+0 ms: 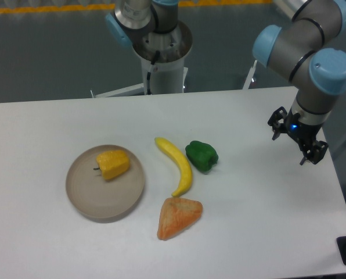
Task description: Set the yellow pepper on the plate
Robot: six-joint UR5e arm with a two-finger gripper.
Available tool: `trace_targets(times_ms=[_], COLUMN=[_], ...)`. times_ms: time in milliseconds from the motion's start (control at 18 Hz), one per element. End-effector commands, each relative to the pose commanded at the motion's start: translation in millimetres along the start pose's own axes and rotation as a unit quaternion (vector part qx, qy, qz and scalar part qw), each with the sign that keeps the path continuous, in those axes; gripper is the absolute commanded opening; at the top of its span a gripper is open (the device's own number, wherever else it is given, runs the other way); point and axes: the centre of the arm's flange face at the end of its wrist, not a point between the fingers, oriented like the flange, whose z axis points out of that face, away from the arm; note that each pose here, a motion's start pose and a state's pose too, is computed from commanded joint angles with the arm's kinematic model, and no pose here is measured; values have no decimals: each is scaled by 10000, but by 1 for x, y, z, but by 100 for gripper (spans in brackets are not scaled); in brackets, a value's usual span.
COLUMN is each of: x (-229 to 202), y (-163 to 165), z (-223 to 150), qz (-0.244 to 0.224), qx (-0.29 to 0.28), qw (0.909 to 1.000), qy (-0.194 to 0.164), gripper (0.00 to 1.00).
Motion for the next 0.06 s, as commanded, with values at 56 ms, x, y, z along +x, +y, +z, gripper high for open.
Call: trace_targets(times_ms=[56], x=[0], y=[-1], z=[1], qz=[0], qx=[1], qw=[10000], qy=[0], gripper=[100])
